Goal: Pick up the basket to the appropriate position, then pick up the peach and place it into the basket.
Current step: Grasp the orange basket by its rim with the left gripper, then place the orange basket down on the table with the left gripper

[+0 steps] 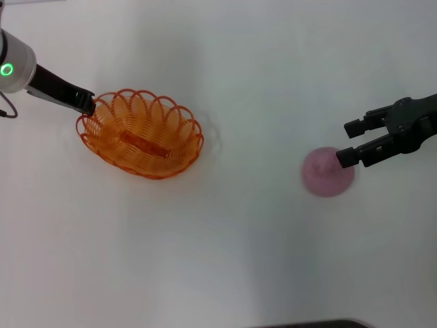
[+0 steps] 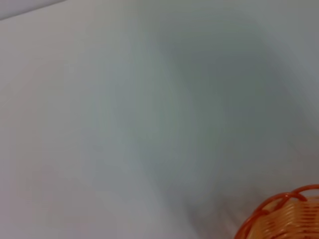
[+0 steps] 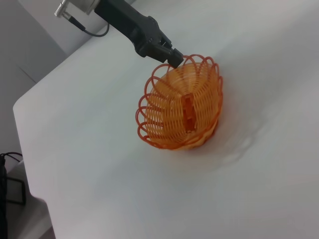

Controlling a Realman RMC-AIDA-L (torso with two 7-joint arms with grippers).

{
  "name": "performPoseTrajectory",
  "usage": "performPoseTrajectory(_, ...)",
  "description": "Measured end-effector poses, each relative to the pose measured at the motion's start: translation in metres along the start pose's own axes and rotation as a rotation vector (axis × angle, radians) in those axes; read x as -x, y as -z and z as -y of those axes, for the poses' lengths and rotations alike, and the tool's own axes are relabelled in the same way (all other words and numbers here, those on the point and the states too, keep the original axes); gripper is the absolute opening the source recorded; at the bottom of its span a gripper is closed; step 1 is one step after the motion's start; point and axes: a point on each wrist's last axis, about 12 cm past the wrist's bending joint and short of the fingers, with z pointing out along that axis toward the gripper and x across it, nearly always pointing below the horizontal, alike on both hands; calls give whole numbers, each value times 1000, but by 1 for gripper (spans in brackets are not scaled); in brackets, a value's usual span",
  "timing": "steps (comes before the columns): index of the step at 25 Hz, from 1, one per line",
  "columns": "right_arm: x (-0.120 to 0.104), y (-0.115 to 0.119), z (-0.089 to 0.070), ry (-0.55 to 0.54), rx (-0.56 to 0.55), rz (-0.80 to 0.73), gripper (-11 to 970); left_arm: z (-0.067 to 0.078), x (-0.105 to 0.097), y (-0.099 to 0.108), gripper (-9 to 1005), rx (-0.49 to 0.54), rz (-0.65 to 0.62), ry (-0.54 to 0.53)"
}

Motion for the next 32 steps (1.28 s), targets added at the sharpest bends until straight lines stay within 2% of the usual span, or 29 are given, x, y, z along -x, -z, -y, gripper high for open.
performPoseTrajectory(1,0,0,0,0,-1,1,959,0,0,0,105,-3,2,4)
performPoseTrajectory(5,0,0,0,-1,-3,3,959,0,-2,2,85,-42,8,39)
performPoseTrajectory(11,0,1,1,-2,-5,6,959,-10,-14,12,62,-174,61,177)
performPoseTrajectory(15,0,1,1,-2,-5,6,959,-22,-33,15,57,-217,85,277)
performPoseTrajectory(21,0,1,1,-2,-4,6,959,-38,-75,20,56,-304,136,457)
performPoseTrajectory(27,3,-1,0,5,-1,4,959,-34,-101,14,61,-388,185,554)
performPoseTrajectory(32,4,-1,0,7,-1,6,958,-28,-104,12,91,-429,180,546)
